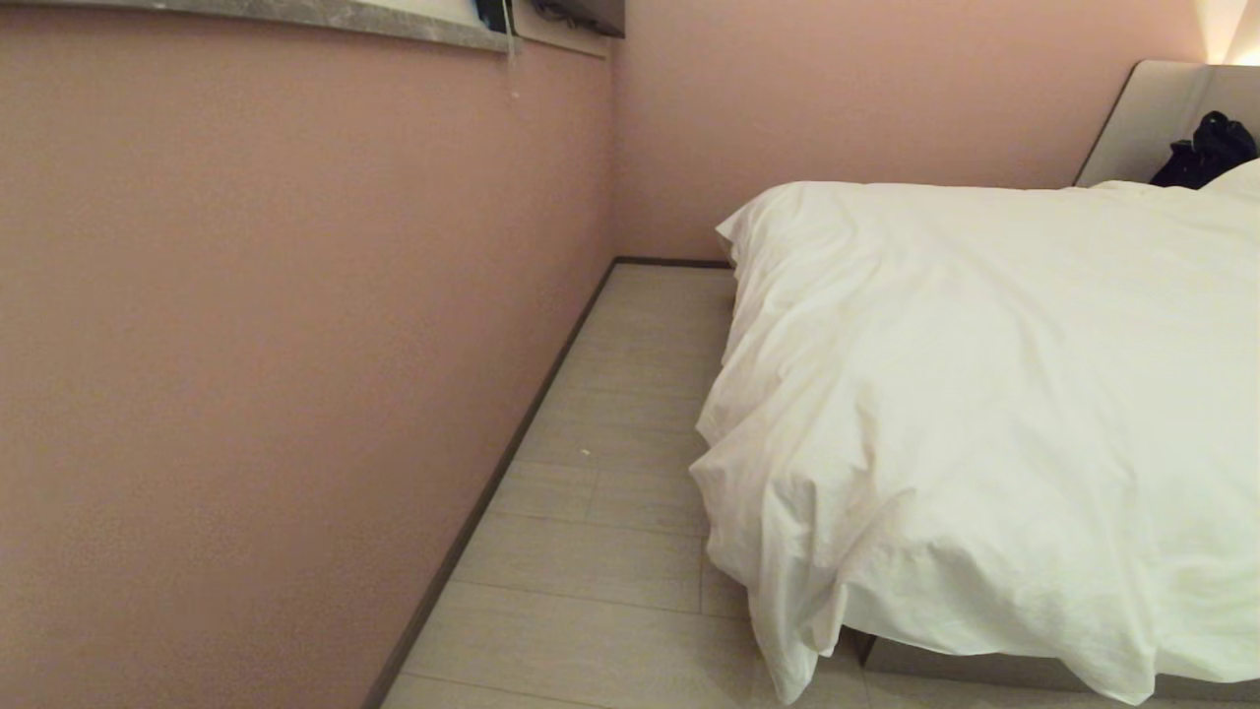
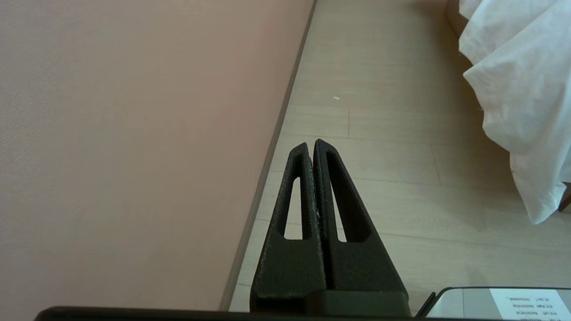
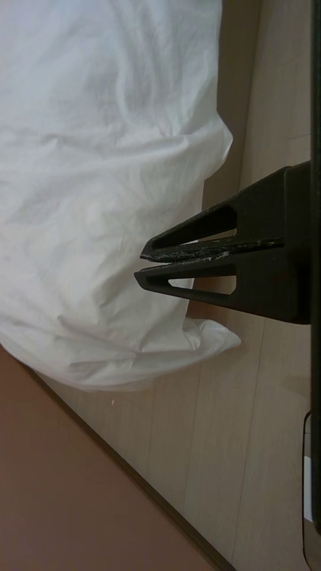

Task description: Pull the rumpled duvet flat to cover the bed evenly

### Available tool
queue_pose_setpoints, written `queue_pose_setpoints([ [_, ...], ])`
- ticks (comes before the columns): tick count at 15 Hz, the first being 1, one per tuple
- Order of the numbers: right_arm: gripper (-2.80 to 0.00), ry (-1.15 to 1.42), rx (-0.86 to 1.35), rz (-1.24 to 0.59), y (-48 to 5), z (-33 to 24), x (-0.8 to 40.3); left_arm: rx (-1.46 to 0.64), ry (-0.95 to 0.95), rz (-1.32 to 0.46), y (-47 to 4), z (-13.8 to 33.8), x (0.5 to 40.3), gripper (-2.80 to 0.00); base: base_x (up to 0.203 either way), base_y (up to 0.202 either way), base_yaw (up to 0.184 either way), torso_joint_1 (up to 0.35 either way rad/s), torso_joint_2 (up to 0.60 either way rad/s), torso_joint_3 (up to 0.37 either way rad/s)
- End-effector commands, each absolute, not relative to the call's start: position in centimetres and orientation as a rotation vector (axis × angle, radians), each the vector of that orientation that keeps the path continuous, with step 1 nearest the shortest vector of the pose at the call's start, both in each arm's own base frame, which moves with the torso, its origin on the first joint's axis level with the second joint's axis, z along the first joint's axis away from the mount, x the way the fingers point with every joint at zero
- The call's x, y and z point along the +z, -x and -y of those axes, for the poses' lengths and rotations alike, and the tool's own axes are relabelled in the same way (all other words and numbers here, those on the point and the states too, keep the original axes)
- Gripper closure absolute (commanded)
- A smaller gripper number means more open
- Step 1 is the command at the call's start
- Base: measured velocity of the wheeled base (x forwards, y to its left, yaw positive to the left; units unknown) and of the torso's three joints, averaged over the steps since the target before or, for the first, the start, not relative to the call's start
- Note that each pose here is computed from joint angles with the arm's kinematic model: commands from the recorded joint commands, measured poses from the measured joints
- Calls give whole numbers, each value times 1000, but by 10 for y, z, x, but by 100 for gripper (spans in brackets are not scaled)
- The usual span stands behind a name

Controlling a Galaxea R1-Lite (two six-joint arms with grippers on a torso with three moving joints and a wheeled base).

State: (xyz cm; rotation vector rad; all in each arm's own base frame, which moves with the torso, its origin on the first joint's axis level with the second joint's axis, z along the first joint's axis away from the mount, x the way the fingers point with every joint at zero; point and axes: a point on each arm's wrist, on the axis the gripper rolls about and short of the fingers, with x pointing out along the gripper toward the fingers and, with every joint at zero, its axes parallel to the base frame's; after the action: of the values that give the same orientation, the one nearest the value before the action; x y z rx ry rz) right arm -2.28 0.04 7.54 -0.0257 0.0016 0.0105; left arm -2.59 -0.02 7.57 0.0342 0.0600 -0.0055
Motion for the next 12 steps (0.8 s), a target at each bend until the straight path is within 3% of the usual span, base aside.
queue_pose_setpoints([
  [1, 0, 26, 11, -1, 23, 0, 75, -6, -33, -62, 26, 0, 76, 0, 0, 0, 0, 0, 0, 0],
  [7, 0, 26, 11, -1, 23, 0, 75, 1, -32, -60, 26, 0, 76, 0, 0, 0, 0, 0, 0, 0],
  [12, 0, 26, 11, -1, 23, 0, 75, 1, -27, -60, 26, 0, 76, 0, -167, 0, 1, 5, 3, 2],
])
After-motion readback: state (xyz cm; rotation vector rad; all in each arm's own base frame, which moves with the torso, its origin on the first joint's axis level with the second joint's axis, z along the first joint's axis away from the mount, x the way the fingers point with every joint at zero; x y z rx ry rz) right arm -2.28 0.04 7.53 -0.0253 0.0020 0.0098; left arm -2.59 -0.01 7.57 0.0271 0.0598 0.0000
